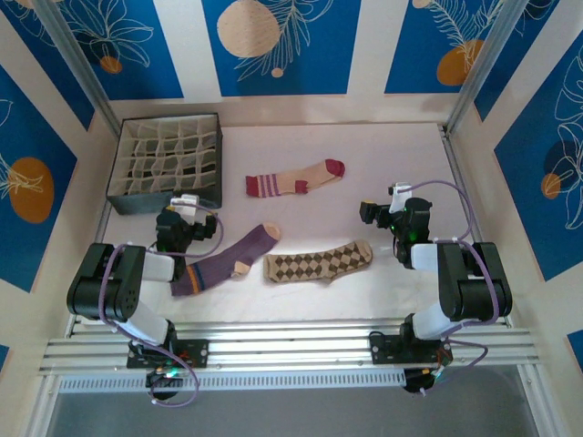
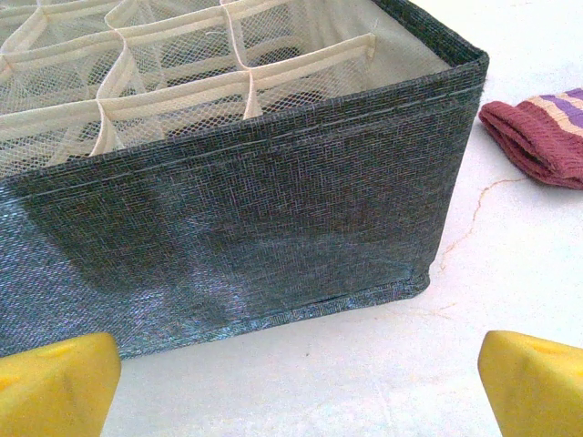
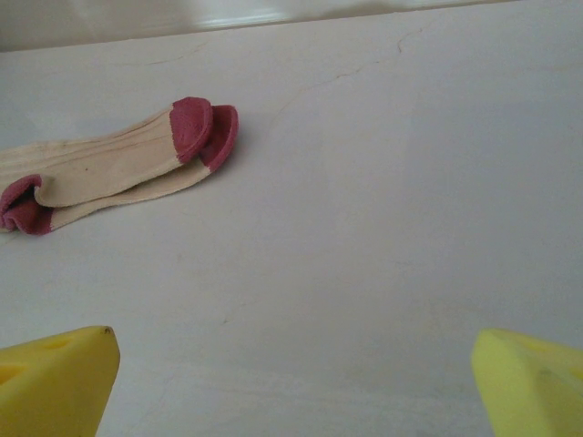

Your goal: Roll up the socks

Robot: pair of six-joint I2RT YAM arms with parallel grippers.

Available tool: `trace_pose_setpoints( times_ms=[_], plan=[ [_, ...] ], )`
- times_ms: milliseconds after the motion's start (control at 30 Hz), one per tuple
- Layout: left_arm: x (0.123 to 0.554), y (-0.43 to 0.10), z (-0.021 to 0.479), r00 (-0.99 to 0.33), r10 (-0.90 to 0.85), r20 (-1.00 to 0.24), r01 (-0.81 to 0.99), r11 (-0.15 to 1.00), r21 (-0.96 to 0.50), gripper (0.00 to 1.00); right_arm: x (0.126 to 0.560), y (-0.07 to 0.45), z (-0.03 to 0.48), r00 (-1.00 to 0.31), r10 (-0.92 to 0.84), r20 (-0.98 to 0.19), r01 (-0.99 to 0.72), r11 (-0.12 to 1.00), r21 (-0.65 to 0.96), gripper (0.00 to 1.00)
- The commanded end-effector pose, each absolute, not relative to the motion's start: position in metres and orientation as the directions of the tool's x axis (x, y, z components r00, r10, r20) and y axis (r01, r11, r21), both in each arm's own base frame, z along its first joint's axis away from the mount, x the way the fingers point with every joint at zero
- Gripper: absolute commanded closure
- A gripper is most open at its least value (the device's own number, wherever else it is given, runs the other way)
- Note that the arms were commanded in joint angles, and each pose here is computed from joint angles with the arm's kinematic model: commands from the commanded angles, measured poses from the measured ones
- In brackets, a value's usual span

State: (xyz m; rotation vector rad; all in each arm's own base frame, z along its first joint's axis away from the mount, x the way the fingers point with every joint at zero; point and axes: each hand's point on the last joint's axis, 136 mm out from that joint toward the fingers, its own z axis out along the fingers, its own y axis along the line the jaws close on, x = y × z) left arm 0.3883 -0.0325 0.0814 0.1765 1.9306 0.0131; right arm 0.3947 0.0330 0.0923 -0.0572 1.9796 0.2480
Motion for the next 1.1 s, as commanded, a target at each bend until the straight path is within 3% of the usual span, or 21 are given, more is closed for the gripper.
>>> trace_pose_setpoints(
  times_ms=[0,167,367,500,767,867,1067],
  plan=[
    [0.395,-0.030,0.091,-0.321,0.110,-0.941,0.110,0.991,0.078,0.00,0.396,0.032,0.093,-0.392,0.076,-0.917,-0.148,0.978,0.145,0.01],
    [0.393,-0.040,0.093,-0.305,0.128,-0.944,0.172,0.982,0.078,0.00,0.397,0.026,0.102,-0.400,0.085,-0.912,-0.098,0.986,0.135,0.01],
    [0.392,-0.036,0.110,-0.320,0.120,-0.940,0.149,0.986,0.075,0.00,0.398,0.031,0.128,-0.535,0.153,-0.831,-0.044,0.977,0.208,0.01],
    [0.387,-0.043,0.133,-0.352,0.114,-0.929,0.182,0.982,0.051,0.04,0.388,0.045,0.137,-0.620,0.227,-0.751,0.006,0.959,0.285,0.07],
    [0.360,-0.109,0.166,-0.536,0.008,-0.844,0.373,0.899,-0.229,0.39,0.330,0.096,0.114,-0.825,0.247,-0.508,0.083,0.942,0.324,0.25],
    [0.335,-0.147,0.150,-0.611,0.085,-0.787,0.442,0.862,-0.249,0.47,0.296,0.116,0.102,-0.869,0.203,-0.452,0.070,0.953,0.295,0.36],
    [0.275,-0.227,0.099,-0.666,0.272,-0.695,0.582,0.772,-0.256,0.62,0.241,0.124,0.073,-0.905,0.202,-0.374,0.098,0.956,0.278,0.66]
  ],
)
